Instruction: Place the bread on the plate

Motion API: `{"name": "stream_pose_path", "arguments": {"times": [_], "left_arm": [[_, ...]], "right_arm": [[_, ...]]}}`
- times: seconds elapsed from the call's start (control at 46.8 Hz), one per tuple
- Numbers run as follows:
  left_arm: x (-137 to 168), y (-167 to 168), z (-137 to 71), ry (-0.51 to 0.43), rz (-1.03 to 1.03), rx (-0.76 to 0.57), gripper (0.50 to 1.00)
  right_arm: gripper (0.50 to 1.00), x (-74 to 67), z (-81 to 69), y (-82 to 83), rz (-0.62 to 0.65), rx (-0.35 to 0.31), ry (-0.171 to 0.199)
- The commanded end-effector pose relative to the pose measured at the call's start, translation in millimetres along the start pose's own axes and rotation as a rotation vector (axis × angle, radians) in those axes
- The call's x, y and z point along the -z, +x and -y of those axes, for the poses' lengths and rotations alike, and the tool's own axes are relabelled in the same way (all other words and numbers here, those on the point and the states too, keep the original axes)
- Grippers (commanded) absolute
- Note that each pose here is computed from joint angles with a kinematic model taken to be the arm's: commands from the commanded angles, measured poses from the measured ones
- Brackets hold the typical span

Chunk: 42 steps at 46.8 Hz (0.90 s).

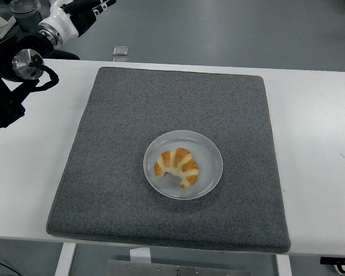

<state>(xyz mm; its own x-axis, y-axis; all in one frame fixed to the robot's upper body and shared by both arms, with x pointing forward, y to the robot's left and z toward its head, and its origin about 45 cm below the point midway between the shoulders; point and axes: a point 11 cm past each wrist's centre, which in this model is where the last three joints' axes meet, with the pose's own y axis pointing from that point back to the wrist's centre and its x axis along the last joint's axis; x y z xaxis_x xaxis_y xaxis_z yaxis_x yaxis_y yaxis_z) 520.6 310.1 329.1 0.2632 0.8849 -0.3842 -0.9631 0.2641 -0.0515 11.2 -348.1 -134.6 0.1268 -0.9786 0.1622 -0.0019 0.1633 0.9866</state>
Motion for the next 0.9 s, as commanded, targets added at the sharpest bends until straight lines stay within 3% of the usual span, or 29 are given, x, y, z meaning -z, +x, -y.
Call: {"name": "stream_pose_path", "arguments": {"times": [0.0,0.321,0.876], "left_arm": [[17.5,3.9,-3.2,0.02,-0.042,-0.016,1.0],[38.1,23.9,-17.5,-0.023,-0.187,-0.076,1.0],[83.2,24.8,-22.3,-0.006,-0.255,-0.11,1.0]], "right_arm": [[0.93,-0.1,0.0,-0.4,-0.006,0.004,0.0],[0.93,-0.1,0.0,0.2,-0.001,-0.002,0.0],[0.93,0.0,0.0,-0.2,0.0,0.001,0.0]]}}
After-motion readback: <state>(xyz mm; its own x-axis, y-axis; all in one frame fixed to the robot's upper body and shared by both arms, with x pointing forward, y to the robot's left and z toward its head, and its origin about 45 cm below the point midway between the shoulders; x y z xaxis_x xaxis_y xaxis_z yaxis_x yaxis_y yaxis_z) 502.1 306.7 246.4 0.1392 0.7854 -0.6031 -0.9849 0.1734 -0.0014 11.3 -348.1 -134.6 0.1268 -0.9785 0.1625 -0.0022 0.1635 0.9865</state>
